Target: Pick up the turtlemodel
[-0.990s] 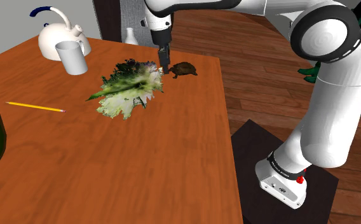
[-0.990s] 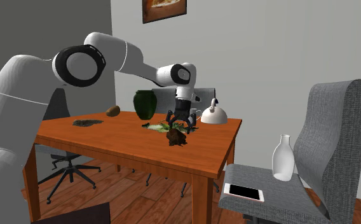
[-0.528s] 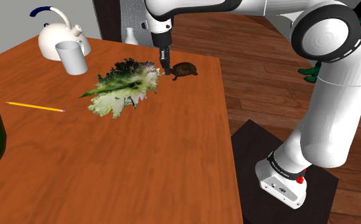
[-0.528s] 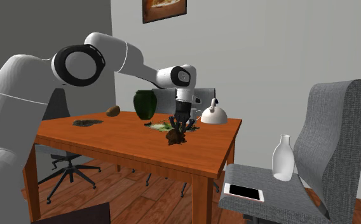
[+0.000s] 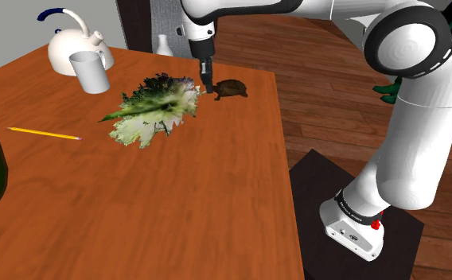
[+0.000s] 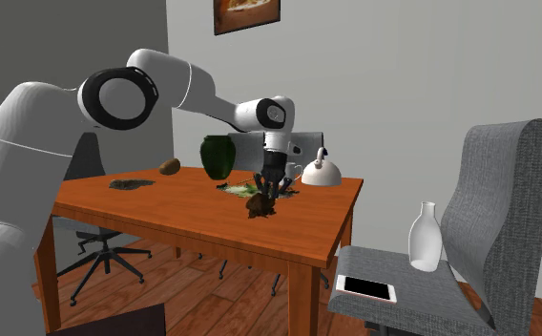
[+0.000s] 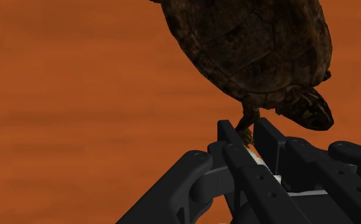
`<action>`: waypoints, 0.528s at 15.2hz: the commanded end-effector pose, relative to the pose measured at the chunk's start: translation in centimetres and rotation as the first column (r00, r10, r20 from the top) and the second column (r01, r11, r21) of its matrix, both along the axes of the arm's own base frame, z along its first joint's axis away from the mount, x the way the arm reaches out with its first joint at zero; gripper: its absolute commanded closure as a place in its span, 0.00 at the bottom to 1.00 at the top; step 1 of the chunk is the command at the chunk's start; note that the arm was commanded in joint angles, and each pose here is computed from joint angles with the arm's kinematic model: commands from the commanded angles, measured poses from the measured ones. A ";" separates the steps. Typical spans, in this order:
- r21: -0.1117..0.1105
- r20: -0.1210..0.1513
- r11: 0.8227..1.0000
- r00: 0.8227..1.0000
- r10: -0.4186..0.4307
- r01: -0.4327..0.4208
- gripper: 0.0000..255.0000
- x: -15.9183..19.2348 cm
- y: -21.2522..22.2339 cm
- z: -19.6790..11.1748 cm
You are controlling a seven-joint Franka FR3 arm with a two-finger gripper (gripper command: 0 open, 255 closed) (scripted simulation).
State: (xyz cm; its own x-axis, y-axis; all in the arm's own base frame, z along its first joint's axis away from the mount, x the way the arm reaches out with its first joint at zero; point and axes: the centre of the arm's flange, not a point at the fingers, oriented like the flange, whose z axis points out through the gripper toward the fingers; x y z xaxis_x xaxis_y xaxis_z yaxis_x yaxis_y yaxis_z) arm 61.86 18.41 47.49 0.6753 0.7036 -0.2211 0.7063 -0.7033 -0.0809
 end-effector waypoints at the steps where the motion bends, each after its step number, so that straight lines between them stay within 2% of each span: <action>1: 0.000 -0.003 1.000 1.000 0.001 -0.001 1.00 0.0 0.0 0.9; 8: 0.000 -0.003 1.000 1.000 0.001 -0.001 1.00 0.0 0.0 4.6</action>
